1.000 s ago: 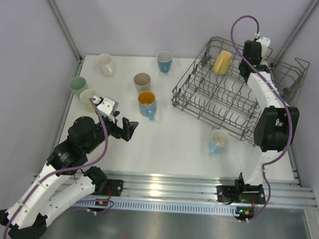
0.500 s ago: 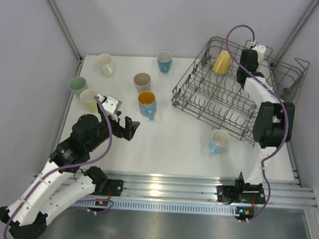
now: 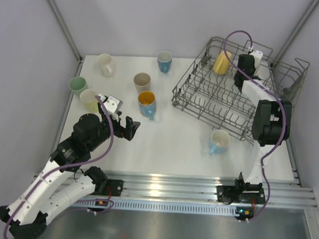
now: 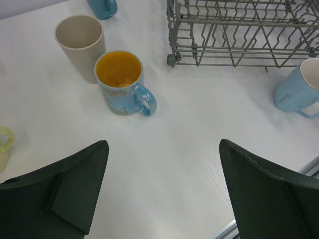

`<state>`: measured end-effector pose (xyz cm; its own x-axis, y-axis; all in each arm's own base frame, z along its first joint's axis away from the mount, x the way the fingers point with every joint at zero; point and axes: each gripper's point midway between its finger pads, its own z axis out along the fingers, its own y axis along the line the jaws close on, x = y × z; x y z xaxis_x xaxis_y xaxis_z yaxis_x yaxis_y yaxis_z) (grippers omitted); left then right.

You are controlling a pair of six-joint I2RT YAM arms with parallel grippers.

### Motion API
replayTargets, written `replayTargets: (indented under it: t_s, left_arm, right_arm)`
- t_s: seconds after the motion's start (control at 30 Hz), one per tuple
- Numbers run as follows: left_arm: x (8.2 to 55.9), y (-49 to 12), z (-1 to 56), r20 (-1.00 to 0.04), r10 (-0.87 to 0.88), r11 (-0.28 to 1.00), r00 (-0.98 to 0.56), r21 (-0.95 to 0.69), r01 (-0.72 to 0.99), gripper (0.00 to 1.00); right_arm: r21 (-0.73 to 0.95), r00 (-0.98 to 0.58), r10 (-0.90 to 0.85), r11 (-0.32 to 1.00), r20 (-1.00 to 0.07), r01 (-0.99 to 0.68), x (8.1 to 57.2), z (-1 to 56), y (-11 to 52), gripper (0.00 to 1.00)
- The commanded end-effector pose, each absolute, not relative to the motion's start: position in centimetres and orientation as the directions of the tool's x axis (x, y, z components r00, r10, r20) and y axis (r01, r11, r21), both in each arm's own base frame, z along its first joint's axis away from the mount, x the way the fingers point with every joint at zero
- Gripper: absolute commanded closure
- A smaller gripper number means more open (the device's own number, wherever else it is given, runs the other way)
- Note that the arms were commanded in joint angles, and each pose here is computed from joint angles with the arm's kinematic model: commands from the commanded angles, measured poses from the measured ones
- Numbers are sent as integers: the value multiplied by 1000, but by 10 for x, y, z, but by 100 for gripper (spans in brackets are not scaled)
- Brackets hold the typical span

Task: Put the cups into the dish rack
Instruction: Place the cup upside down on the dish rack

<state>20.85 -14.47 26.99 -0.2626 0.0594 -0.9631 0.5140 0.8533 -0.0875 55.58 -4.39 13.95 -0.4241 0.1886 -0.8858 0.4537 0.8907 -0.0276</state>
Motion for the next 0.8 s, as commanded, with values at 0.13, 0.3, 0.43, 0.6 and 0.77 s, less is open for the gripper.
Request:
replayTargets:
  t_s: [0.13, 0.3, 0.43, 0.6, 0.77]
  left_arm:
    - [208, -145, 275, -968, 52, 850, -244, -85, 519, 2]
    - [208, -145, 276, -969, 51, 850, -242, -85, 519, 2]
    - [208, -145, 277, -970, 48, 850, -238, -86, 520, 2]
    - [207, -144, 278, -971, 45, 851, -235, -86, 519, 2]
    - [206, -144, 280, -972, 42, 847, -230, -88, 524, 2]
  right_arm:
    - [113, -196, 232, 871, -953, 478, 579, 195, -50, 86]
    - [122, -201, 237, 879, -950, 461, 574, 197, -48, 67]
    - [128, -206, 246, 878, -947, 462, 570, 198, -46, 61]
    - [126, -233, 261, 873, -937, 471, 565, 192, -46, 60]
    - [131, -249, 276, 870, -928, 476, 559, 191, -45, 60]
